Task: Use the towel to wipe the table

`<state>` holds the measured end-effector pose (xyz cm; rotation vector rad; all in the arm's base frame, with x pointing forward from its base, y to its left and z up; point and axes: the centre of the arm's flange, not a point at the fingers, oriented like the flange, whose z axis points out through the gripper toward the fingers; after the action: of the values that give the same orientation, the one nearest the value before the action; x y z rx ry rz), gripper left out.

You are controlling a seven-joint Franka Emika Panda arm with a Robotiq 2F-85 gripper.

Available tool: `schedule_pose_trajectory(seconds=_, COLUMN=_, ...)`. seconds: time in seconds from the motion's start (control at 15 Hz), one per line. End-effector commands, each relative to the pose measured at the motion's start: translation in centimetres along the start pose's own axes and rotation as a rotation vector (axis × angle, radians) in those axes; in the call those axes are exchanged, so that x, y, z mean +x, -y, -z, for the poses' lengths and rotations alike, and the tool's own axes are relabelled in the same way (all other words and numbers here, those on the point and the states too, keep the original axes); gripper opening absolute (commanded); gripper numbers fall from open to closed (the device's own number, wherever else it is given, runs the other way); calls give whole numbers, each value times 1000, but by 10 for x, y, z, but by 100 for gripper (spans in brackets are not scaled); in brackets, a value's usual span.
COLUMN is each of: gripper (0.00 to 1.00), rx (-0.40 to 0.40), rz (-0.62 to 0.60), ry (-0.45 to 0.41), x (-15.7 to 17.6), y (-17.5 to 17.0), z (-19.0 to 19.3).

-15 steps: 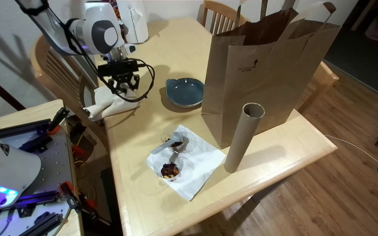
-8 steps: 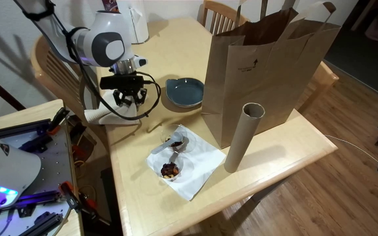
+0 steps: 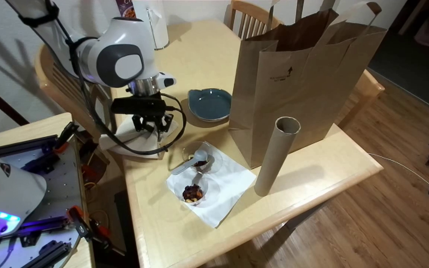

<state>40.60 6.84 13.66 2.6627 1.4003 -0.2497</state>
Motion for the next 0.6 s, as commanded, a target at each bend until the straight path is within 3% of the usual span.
schedule_pose_trajectory(seconds=0.0, gripper=3, rx=-55, rz=-105, ry=30, x=-51, y=-8, z=17)
schedule_pose_trajectory(seconds=0.27, gripper=3, rx=-93, rz=-176, ry=55, x=-84, y=-22, z=20)
schedule_pose_trajectory(seconds=0.53, gripper=3, rx=-102, rz=-138, ry=21, x=-77, y=-31, z=11)
